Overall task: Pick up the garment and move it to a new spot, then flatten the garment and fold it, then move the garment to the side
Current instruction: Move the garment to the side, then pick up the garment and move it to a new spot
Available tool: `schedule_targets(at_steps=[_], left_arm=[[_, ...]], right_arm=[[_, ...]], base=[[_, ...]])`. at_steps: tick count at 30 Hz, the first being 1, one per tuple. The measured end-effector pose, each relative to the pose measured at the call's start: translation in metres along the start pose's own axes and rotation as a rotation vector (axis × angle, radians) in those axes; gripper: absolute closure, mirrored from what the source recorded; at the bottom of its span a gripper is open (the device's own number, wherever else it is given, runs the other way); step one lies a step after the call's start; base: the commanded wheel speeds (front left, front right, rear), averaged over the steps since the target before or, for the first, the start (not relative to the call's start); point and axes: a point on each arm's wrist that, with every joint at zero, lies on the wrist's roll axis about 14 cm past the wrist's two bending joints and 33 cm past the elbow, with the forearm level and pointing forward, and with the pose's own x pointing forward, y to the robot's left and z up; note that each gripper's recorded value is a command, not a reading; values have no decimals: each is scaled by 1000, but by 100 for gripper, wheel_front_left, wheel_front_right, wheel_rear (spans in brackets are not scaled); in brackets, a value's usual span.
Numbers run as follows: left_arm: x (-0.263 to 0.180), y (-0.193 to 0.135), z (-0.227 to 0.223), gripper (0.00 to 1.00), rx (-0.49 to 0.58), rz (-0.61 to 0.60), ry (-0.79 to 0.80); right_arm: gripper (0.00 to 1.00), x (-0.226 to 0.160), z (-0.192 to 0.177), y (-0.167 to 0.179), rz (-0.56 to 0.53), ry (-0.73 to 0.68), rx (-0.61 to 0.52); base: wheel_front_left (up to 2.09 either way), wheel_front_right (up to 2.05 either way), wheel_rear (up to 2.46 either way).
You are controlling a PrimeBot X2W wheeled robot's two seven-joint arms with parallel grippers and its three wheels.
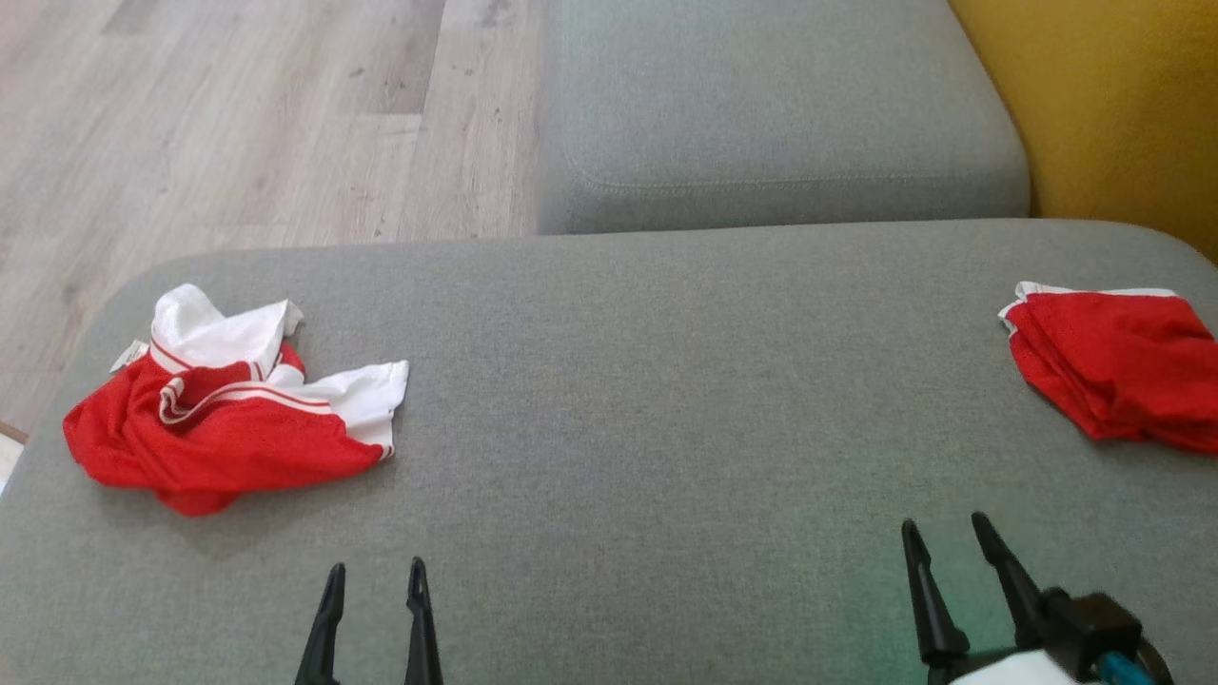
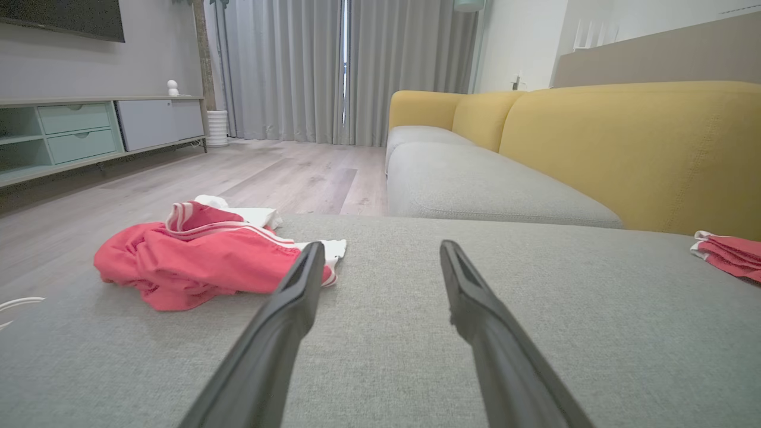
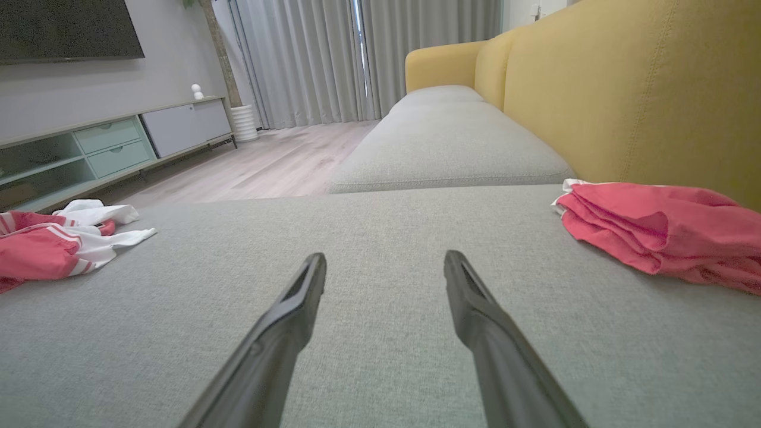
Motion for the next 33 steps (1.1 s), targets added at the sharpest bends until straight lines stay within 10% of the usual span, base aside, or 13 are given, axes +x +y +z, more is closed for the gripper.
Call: schedule_targets(at_steps=[33], left_arm=[[-17, 25, 1, 0, 9, 79, -14]], right_arm=[[0, -2, -7, 34, 84, 17, -17]], base=[[0, 0, 0]])
